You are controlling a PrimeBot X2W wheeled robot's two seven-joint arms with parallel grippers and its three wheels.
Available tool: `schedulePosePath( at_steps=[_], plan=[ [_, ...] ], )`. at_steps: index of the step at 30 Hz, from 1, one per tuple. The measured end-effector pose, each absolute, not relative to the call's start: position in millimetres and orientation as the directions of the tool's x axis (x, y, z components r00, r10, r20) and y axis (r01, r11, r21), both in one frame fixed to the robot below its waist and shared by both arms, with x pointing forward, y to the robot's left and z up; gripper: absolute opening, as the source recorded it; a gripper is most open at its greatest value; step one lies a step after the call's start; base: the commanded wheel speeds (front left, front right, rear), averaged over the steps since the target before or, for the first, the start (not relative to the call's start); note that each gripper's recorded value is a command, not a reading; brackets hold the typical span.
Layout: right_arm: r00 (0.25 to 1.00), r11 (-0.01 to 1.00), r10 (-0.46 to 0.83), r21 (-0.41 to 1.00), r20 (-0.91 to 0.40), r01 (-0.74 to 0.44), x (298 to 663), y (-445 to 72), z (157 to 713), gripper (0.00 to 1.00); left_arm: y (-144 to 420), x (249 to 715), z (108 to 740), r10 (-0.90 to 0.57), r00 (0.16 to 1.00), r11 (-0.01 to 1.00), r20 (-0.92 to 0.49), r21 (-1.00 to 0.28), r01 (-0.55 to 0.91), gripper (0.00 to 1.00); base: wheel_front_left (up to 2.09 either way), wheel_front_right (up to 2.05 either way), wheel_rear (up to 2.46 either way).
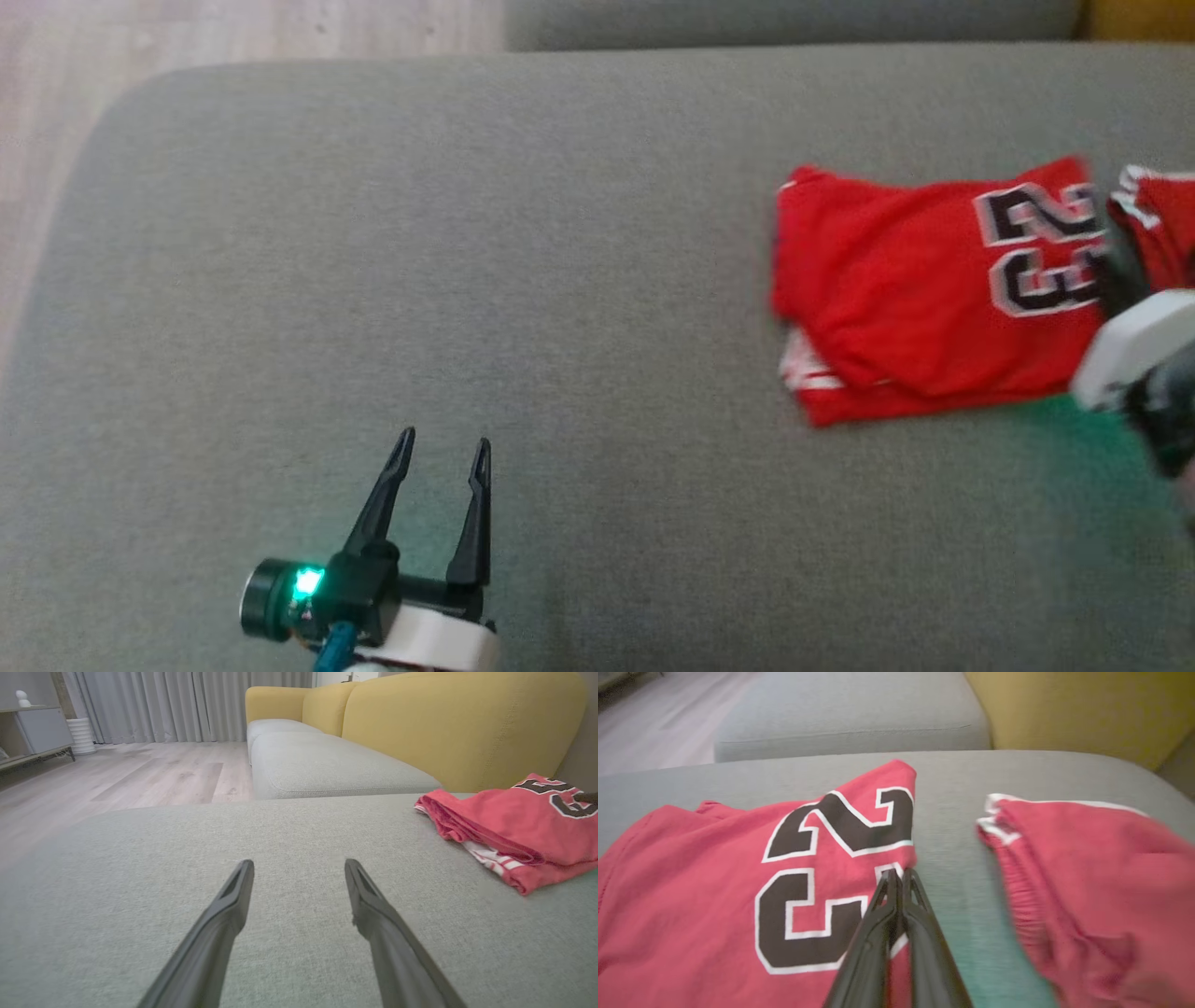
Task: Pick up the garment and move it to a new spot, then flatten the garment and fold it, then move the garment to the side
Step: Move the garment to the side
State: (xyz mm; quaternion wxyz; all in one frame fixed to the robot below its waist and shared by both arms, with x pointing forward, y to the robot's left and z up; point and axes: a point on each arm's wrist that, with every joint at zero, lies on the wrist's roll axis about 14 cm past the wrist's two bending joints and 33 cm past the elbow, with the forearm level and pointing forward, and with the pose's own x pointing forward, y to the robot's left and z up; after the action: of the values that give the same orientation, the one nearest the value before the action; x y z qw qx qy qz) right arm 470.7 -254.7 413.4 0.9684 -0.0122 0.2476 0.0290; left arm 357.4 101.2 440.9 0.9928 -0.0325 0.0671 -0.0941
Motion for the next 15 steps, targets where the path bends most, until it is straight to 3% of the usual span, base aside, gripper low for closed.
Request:
schedulePosePath(
  at_steps=[7, 13, 14, 15],
  plan=[
    [0.876, 0.983, -0.130, -0.176, -0.464, 0.053, 476, -355, 443, 0.00, 81, 384, 434, -0.254, 0.958, 0.966, -0.132, -0.082, 0.245, 1.00, 0.00, 0.00, 0.00],
    [0.878, 0.957, -0.239, -0.255, -0.414, 0.140, 485, -408, 473, 0.00, 69, 394, 428, -0.289, 0.947, 0.956, -0.139, -0.092, 0.278, 1.00, 0.00, 0.00, 0.00],
    [0.876, 0.953, -0.250, -0.264, -0.411, 0.148, 485, -412, 475, 0.40, 69, 394, 428, -0.290, 0.947, 0.956, -0.138, -0.092, 0.280, 1.00, 0.00, 0.00, 0.00],
    [0.876, 0.950, -0.258, -0.275, -0.408, 0.151, 486, -415, 477, 0.94, 69, 395, 429, -0.288, 0.948, 0.956, -0.137, -0.091, 0.278, 1.00, 0.00, 0.00, 0.00]
  ],
)
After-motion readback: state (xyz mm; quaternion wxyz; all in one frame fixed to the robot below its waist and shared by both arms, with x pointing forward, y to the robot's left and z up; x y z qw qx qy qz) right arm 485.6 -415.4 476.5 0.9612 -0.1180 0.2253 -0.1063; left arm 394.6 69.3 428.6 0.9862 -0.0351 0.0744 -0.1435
